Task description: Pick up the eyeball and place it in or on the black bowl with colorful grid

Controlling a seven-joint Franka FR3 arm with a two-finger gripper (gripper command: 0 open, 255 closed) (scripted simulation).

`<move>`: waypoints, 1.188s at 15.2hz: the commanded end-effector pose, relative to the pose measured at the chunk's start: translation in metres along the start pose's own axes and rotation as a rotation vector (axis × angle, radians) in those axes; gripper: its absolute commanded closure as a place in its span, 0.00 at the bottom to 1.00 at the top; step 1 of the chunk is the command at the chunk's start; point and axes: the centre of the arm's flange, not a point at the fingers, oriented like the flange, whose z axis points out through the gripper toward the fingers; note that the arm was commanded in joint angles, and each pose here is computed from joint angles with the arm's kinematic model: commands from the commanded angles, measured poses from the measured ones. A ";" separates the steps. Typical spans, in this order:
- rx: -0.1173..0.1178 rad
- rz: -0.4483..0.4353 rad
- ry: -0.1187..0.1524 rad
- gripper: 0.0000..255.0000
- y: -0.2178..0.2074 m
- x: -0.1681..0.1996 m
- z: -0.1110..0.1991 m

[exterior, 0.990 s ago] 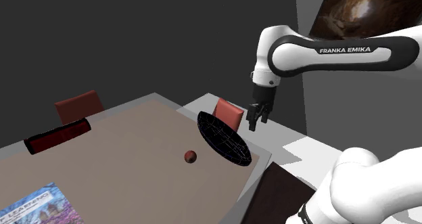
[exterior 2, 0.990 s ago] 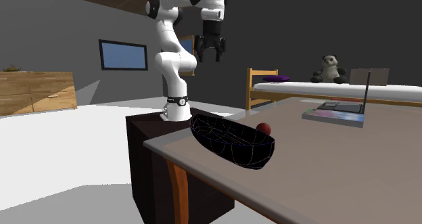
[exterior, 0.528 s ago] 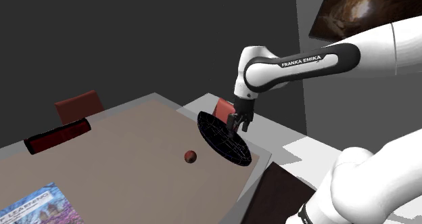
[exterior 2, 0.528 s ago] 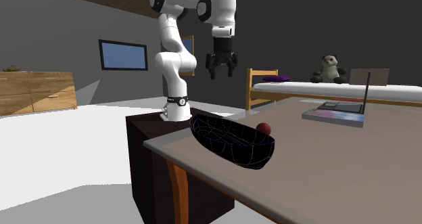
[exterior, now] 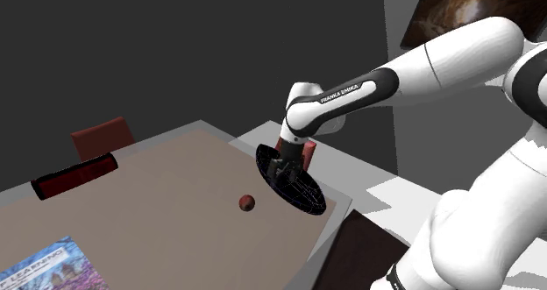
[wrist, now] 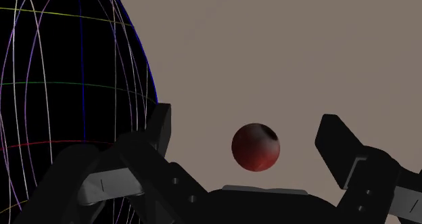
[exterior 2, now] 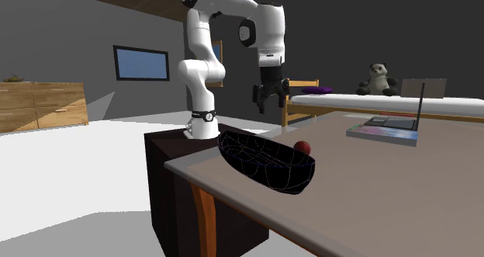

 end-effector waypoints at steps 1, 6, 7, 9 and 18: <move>0.020 0.007 0.009 0.00 -0.004 0.021 0.017; 0.069 0.024 0.026 0.00 -0.014 0.066 0.059; 0.079 0.027 0.029 0.00 -0.016 0.075 0.067; 0.098 0.033 0.036 0.00 -0.020 0.094 0.083; 0.106 0.036 0.039 0.00 -0.026 0.103 0.129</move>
